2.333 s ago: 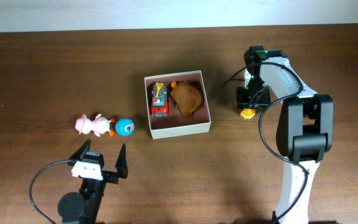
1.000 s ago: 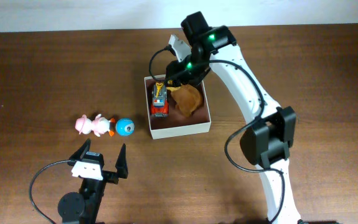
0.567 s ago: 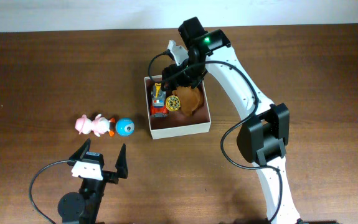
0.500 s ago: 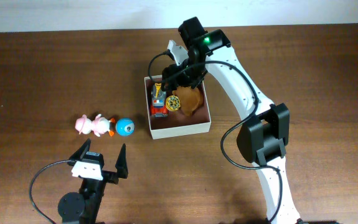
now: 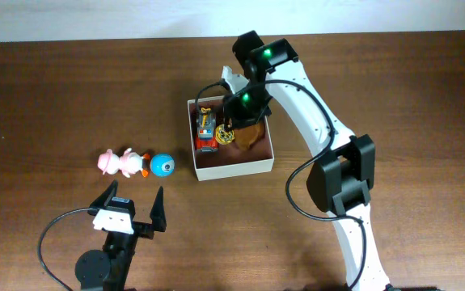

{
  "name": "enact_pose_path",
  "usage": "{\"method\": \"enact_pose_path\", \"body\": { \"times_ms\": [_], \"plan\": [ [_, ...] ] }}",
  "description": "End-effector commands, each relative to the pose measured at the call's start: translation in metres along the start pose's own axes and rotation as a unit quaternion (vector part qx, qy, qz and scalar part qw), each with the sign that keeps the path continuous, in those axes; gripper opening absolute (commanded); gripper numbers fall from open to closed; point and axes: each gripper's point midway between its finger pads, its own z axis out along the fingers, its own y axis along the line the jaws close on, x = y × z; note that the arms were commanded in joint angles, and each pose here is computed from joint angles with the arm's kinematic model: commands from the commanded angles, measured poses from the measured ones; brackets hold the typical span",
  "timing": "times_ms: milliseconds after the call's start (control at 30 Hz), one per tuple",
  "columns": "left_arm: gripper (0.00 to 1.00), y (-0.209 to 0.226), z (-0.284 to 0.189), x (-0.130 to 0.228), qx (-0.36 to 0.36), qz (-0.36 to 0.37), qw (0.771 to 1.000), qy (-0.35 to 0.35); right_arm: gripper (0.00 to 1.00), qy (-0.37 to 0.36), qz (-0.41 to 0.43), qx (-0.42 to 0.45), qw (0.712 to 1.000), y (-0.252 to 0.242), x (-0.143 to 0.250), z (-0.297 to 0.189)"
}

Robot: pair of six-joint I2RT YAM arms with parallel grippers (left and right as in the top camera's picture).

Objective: Pack container
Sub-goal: 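Carry the orange toy over the box with the right gripper, then lower the orange toy into the box beside the bear and release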

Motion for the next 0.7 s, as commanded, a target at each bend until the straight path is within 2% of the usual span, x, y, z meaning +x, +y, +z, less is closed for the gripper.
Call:
{"method": "enact_pose_path", "body": {
  "times_ms": [0, 333, 667],
  "plan": [
    [1.00, 0.000, 0.000, 0.002, 0.000, 0.006, 1.000, 0.000, 0.15, -0.013, -0.032, 0.036, 0.999, 0.014, 0.001, -0.009],
    [1.00, 0.000, 0.000, 0.002, 0.000, 0.006, 1.000, 0.000, 0.08, -0.003, -0.032, 0.064, 0.997, 0.008, -0.004, 0.016],
    [1.00, 0.000, 0.000, 0.002, 0.000, 0.006, 1.000, 0.000, 0.08, -0.011, -0.034, 0.087, 0.996, -0.005, -0.013, 0.027]
  ]
}}
